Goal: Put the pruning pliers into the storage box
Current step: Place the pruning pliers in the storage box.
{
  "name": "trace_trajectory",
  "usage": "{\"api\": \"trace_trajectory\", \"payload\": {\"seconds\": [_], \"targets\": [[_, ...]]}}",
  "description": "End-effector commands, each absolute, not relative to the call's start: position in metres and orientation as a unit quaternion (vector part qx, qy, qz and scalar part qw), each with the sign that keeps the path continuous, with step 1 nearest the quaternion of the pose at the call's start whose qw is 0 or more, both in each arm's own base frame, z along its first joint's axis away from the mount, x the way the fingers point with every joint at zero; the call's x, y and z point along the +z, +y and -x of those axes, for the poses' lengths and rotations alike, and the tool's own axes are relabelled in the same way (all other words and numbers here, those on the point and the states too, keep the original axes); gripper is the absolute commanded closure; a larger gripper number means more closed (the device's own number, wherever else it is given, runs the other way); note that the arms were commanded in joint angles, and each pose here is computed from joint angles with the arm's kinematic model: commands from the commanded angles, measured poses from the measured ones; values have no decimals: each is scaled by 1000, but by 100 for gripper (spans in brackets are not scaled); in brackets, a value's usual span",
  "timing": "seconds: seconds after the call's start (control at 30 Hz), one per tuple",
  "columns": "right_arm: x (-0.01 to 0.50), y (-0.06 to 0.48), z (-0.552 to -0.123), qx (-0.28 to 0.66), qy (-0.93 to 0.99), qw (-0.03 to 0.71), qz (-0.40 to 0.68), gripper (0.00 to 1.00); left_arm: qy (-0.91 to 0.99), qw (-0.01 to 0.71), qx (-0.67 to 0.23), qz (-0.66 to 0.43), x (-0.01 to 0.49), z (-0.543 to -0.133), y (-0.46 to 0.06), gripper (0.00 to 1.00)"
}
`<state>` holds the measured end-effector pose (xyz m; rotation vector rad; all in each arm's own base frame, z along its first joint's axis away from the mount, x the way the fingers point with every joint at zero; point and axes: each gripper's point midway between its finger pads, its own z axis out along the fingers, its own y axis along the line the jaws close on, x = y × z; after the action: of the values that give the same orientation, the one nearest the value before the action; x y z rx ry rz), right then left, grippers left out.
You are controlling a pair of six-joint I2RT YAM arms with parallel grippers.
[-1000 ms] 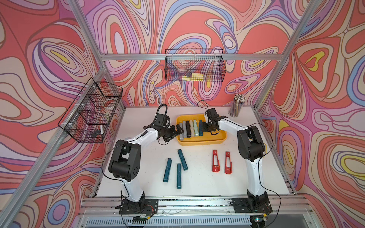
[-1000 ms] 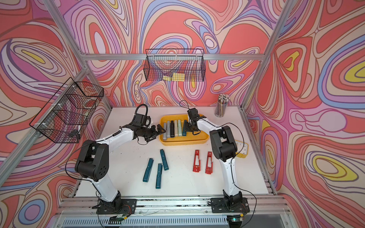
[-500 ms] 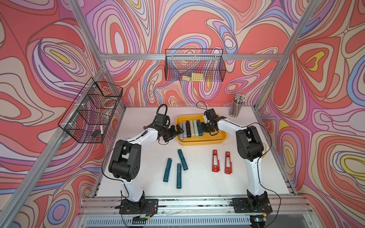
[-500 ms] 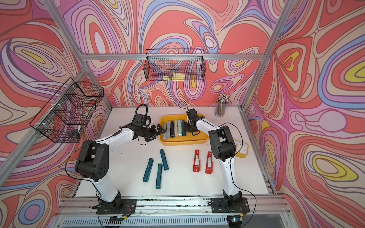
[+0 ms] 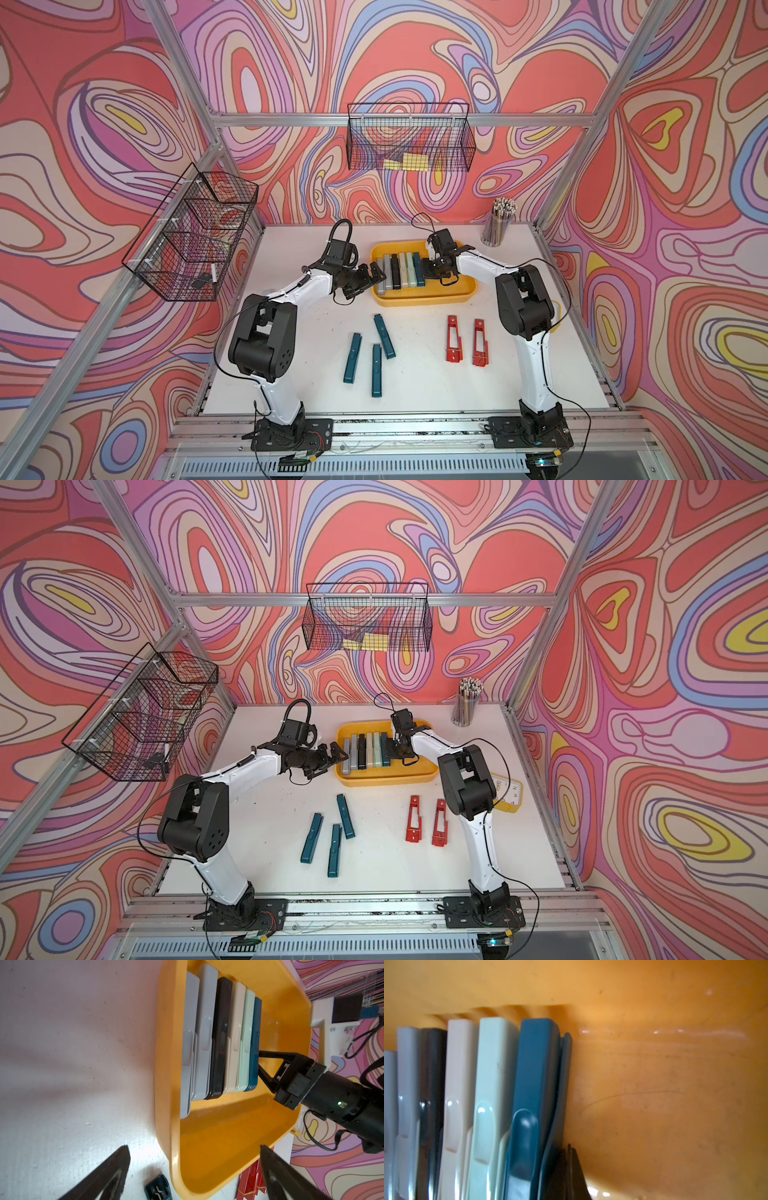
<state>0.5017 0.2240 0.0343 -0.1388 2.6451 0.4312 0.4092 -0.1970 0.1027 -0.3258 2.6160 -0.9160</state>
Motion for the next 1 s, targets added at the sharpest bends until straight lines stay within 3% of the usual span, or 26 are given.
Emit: {"api": "trace_trajectory", "payload": {"seconds": [0.0, 0.53, 0.9, 0.97], "targets": [[36, 243, -506, 180, 954, 232, 56, 100, 926, 182, -312, 108, 110, -411, -195, 1], [36, 232, -500, 131, 962, 233, 63, 100, 941, 189, -265, 98, 103, -421, -185, 1], [63, 219, -500, 105, 959, 257, 62, 100, 961, 197, -181, 65, 92, -440, -167, 1], [70, 215, -499, 98, 957, 264, 64, 100, 961, 195, -184, 60, 92, -445, -170, 9]]}}
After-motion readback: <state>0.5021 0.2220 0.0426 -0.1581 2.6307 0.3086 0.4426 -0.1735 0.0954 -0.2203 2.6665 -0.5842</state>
